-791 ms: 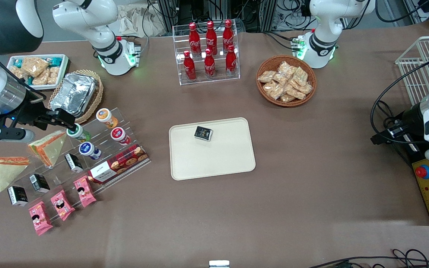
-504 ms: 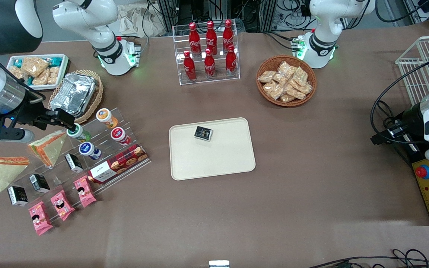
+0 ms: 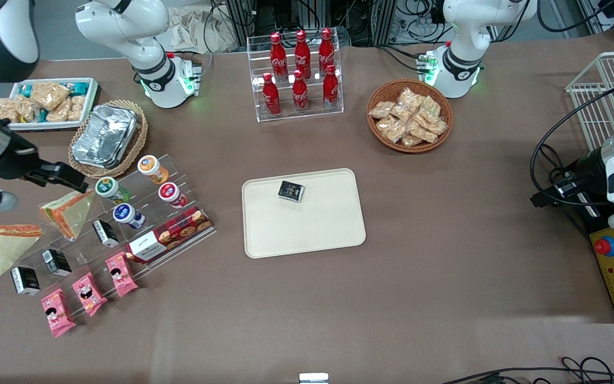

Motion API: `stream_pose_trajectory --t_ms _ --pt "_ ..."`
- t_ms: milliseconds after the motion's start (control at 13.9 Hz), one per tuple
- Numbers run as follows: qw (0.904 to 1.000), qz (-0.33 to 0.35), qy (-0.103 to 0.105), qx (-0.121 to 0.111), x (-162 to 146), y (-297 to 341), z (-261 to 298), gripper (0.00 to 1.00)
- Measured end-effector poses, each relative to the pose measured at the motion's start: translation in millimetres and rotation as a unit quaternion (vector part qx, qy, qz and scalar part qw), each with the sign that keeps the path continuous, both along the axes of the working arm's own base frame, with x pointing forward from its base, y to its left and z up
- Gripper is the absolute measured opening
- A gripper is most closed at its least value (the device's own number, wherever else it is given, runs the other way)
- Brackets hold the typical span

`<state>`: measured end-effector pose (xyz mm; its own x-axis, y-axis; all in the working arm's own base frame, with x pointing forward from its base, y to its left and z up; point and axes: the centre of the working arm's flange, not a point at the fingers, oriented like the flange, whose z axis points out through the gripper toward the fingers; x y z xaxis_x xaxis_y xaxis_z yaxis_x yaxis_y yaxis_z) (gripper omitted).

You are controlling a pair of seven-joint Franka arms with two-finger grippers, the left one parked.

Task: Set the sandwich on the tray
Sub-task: 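Move the right gripper toward the wrapped sandwich on the display stand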

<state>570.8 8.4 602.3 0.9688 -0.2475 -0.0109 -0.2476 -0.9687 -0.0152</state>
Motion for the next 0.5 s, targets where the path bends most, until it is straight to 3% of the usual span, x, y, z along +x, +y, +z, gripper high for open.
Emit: stream_pose_trajectory --t_ms 504 --pt "0.9943 -0.102 0.029 -0.009 7.1 -91.5 -30.8 0.97"
